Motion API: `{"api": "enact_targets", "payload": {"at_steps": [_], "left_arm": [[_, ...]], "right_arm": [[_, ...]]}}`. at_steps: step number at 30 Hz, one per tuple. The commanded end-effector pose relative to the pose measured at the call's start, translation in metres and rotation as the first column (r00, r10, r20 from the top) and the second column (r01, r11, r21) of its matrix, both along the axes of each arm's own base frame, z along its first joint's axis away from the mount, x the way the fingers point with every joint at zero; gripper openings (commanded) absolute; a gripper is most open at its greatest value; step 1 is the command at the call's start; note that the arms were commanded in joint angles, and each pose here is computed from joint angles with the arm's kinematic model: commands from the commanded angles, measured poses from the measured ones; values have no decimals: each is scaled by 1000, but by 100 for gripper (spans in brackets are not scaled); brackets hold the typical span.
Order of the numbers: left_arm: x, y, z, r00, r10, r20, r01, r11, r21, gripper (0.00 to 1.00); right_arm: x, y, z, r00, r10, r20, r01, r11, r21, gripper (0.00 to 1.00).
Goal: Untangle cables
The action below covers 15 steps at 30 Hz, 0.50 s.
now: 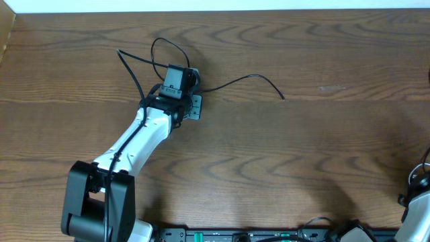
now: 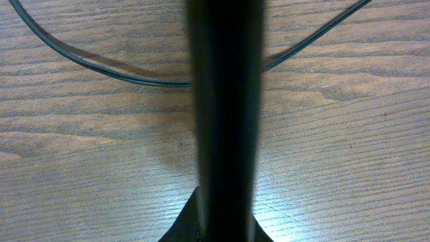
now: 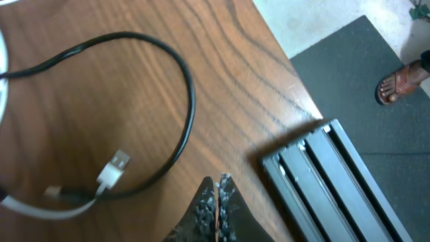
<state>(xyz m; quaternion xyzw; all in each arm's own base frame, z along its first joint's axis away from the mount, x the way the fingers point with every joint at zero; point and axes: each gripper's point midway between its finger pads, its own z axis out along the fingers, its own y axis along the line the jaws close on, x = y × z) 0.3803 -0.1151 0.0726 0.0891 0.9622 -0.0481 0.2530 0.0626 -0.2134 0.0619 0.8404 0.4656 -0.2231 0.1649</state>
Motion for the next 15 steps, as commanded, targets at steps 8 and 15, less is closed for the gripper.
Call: {"api": "enact_targets", "payload": {"at_steps": [8, 15], "left_arm": [[1, -1, 3, 1000, -18, 10, 17, 1000, 8, 8], [1, -1, 3, 1000, -17, 10, 17, 1000, 8, 7]], "right_arm": [[-23, -11, -38, 993, -81, -82, 87, 993, 77, 1], [-18, -18, -62, 993, -74, -94, 85, 989, 118, 1]]}}
